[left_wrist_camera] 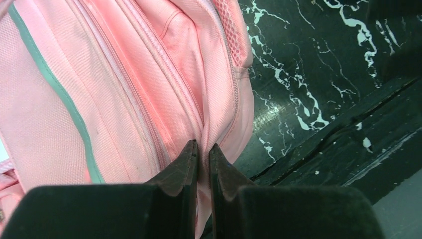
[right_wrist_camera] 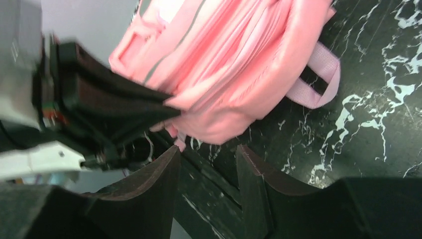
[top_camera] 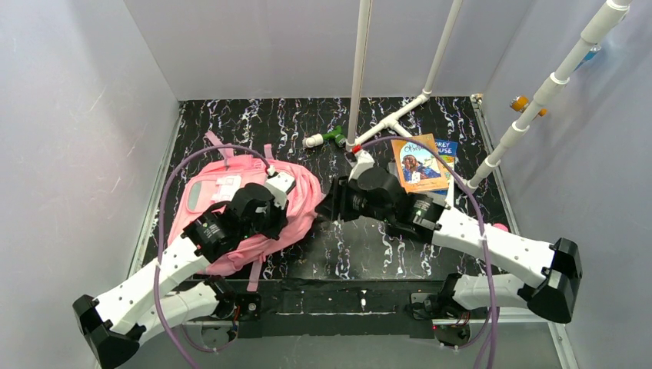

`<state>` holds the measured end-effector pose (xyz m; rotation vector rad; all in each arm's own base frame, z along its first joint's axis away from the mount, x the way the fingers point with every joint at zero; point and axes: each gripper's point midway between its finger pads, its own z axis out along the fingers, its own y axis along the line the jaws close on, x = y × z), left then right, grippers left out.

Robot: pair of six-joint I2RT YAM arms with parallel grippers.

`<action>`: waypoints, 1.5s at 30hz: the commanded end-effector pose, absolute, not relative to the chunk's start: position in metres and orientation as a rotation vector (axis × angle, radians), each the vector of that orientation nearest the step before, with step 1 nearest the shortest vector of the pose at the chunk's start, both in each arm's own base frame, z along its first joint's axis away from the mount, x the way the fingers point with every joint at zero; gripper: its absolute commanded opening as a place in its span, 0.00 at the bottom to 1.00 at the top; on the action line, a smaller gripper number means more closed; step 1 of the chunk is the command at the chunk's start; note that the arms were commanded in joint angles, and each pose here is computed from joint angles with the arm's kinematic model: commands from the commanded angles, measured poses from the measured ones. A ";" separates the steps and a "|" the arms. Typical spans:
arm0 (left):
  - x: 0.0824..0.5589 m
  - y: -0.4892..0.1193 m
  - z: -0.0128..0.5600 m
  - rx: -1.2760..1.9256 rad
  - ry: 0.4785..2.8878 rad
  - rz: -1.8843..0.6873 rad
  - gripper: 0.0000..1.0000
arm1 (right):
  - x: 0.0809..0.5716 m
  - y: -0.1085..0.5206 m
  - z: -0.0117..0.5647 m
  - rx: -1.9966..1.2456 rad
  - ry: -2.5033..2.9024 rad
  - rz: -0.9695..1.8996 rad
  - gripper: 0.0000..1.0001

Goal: Pack the student bag
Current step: Unzip the student bag at the center of the board.

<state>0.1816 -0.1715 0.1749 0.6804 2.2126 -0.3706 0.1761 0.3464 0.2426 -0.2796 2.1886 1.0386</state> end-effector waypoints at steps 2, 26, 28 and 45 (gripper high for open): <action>0.189 -0.200 0.213 0.556 2.149 -0.636 0.00 | 0.120 0.371 0.211 -0.604 2.165 1.006 0.55; 0.181 -0.225 0.261 0.433 2.168 -0.987 0.00 | 0.098 0.444 0.176 -0.613 1.844 1.012 0.54; 0.180 -0.225 0.260 0.431 2.173 -0.993 0.00 | 0.098 0.444 0.177 -0.608 1.837 1.018 0.54; 0.176 -0.230 0.266 0.424 2.176 -1.040 0.00 | 0.107 0.447 0.164 -0.526 1.849 1.005 0.50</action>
